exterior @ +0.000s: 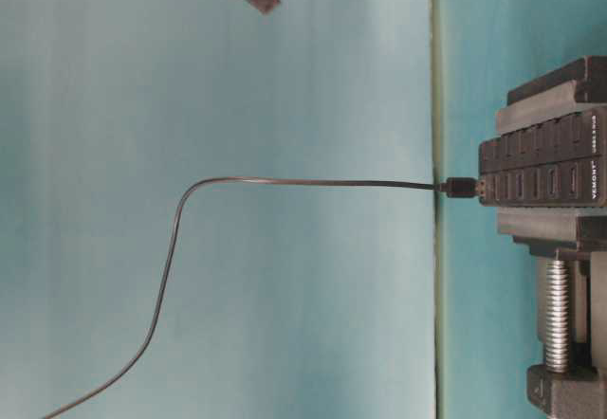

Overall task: Insert the USB into the second port from the front of the fixed hub.
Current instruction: 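Move the right gripper from rest toward the black USB cable plug, then position the right gripper above the USB plug at the hub's end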

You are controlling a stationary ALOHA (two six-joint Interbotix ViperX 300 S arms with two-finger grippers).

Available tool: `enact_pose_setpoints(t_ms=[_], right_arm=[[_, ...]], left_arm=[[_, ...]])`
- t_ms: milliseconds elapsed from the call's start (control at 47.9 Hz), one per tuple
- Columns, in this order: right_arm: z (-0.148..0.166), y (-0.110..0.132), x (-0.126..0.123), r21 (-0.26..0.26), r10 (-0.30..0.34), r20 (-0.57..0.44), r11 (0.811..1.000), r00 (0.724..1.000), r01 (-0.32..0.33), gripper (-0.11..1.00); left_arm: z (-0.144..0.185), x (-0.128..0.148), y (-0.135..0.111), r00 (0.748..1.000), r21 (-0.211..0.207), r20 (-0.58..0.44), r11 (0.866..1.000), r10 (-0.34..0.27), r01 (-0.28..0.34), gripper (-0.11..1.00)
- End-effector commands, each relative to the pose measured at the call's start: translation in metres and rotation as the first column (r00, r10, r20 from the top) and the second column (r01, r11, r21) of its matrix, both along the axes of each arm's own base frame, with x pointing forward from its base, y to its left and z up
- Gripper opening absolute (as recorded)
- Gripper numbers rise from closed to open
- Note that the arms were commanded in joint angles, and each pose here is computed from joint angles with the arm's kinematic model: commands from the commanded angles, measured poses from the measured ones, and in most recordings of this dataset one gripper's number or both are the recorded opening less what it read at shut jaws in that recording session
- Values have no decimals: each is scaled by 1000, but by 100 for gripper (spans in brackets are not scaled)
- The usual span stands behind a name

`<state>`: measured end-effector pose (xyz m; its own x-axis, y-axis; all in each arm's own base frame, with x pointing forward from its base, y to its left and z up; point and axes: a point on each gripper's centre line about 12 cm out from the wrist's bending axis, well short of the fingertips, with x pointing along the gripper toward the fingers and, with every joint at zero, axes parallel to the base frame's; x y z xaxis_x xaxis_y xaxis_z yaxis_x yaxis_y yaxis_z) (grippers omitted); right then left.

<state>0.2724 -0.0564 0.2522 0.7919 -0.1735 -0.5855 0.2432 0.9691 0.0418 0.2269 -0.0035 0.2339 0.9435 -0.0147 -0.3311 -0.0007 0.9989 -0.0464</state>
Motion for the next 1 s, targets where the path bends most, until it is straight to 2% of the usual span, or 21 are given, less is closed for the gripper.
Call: enact_pose_setpoints(t_ms=[0, 397, 689, 981], right_arm=[[6, -4, 9, -5, -6, 4, 1000, 1000, 6, 1], [-20, -15, 40, -67, 40, -110, 997, 993, -48, 1], [-41, -23, 62, -127, 98, -197, 984, 976, -124, 1], [-58, -29, 82, -134, 116, -242, 979, 963, -151, 1]], left_arm=[[10, 7, 0, 1000, -9, 20, 1000, 3, -3, 0], [-6, 16, 0, 999, -13, -51, 1000, 7, -7, 0], [-9, 21, 0, 998, -13, -69, 1000, 7, -7, 0], [-13, 26, 0, 996, -13, -92, 1000, 8, -9, 0]])
